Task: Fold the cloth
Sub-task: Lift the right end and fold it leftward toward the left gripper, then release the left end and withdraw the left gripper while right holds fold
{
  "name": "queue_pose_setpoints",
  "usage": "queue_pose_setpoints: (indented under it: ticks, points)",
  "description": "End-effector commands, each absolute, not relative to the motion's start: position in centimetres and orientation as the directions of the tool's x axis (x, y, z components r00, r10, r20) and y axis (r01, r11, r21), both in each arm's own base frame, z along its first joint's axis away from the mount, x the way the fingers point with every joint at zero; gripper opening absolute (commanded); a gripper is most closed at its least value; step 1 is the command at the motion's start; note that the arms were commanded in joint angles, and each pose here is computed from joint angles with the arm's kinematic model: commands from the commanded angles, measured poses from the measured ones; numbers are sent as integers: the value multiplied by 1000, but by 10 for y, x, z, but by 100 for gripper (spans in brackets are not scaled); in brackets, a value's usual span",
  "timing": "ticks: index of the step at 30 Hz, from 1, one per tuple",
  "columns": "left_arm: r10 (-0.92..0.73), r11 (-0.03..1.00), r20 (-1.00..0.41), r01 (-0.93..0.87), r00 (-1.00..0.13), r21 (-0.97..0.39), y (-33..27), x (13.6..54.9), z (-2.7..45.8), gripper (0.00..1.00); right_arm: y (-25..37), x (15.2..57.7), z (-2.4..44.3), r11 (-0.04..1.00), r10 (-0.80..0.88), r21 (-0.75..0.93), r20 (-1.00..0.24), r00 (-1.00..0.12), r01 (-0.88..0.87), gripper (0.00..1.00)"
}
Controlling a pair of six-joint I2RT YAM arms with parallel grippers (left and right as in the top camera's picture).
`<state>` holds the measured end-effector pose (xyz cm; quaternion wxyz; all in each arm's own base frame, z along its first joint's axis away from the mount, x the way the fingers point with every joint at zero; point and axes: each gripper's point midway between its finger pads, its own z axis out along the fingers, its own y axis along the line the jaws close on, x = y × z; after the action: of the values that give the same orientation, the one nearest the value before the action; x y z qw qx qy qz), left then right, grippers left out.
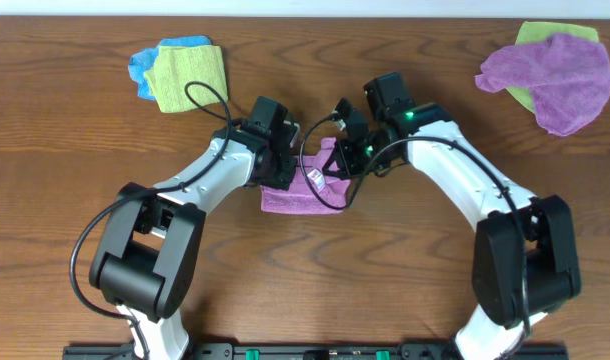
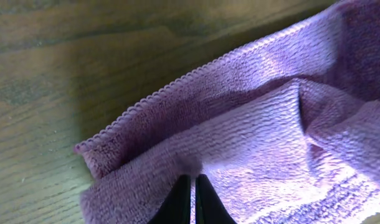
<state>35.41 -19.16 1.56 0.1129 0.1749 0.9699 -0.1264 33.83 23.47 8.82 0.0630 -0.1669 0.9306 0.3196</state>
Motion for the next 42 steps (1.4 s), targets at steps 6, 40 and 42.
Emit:
queue_pose_setpoints:
  ticks: [6, 40, 42]
  points:
    - [305, 906, -312, 375, -900, -197, -197, 374, 38, 6, 238, 345, 96, 771, -267, 519, -263, -927, -369, 1]
    - [-11, 915, -514, 199, -858, -352, -64, 359, 202, 6, 278, 365, 112, 730, -248, 516, -411, -877, -448, 2]
    - [-10, 909, -508, 204, -861, -364, -66, 357, 200, 6, 280, 363, 111, 737, -256, 502, -414, -874, -454, 1]
